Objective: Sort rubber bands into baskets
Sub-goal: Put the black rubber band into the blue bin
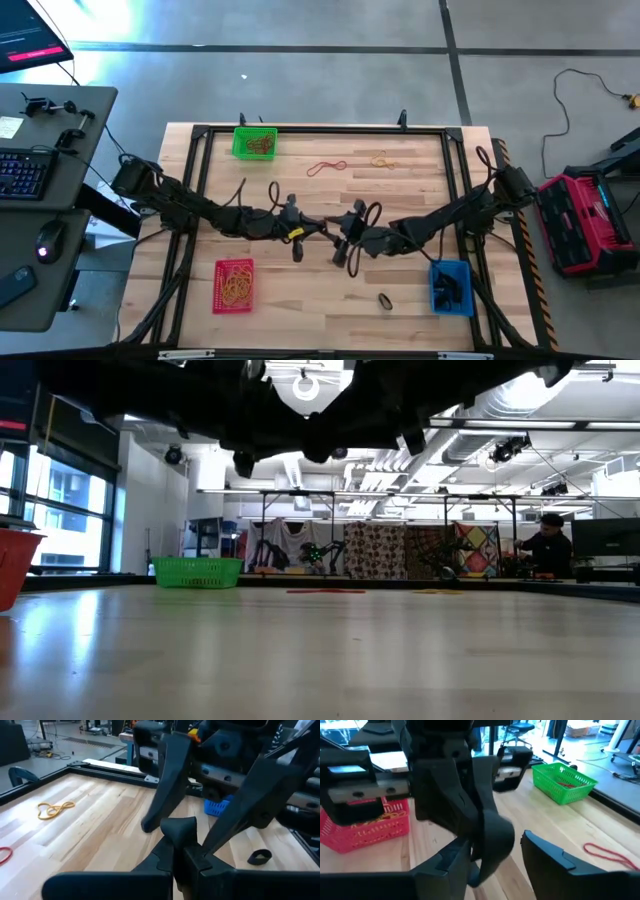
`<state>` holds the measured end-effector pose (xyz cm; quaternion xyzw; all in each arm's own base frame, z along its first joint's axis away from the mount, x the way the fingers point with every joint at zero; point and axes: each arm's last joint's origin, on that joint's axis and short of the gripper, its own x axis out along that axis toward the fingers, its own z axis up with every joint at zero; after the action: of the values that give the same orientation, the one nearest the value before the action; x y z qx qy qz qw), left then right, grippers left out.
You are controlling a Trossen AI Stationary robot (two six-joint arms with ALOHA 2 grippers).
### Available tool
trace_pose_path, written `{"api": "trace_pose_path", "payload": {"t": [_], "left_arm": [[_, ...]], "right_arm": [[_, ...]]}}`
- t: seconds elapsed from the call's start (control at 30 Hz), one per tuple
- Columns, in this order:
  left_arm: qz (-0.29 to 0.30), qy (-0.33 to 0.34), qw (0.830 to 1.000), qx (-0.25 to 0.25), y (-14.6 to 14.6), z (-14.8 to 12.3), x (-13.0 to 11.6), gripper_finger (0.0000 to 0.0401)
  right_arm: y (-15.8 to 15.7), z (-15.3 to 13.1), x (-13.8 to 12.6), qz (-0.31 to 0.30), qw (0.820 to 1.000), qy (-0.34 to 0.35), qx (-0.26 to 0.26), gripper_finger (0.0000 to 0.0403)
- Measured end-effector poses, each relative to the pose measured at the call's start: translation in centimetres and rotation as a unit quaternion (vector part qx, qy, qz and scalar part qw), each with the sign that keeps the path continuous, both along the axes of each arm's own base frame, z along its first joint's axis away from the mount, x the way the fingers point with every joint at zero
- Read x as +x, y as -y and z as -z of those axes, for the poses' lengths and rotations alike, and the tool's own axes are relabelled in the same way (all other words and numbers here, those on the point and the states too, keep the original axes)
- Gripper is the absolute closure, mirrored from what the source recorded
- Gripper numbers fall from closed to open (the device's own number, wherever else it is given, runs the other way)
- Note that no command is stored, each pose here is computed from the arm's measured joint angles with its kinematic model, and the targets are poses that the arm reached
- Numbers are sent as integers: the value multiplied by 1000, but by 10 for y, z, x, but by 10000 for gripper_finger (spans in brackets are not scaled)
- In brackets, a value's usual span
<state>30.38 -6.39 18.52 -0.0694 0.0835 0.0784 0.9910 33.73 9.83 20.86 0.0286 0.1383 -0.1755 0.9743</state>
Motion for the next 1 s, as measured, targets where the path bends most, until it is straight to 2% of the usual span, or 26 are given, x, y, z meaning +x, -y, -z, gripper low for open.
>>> {"api": "trace_pose_path", "payload": {"t": [0.33, 0.53, 0.73, 0.83, 1.0], "left_arm": [[3, 3, 1000, 9, 2, -4, 2, 400], [4, 0, 1000, 10, 2, -3, 1, 401], [30, -9, 999, 21, 4, -2, 1, 394], [50, -26, 997, 47, 8, 1, 0, 376], [81, -51, 994, 53, 17, 6, -4, 330]], "right_arm": [[-3, 3, -3, 5, 1000, -16, -6, 327], [-4, 4, -3, 5, 1000, -21, -8, 367], [-5, 6, -4, 2, 1000, -28, -8, 387], [-5, 7, -4, -6, 999, -33, -7, 389], [-5, 8, -4, -5, 999, -39, -11, 390]]}}
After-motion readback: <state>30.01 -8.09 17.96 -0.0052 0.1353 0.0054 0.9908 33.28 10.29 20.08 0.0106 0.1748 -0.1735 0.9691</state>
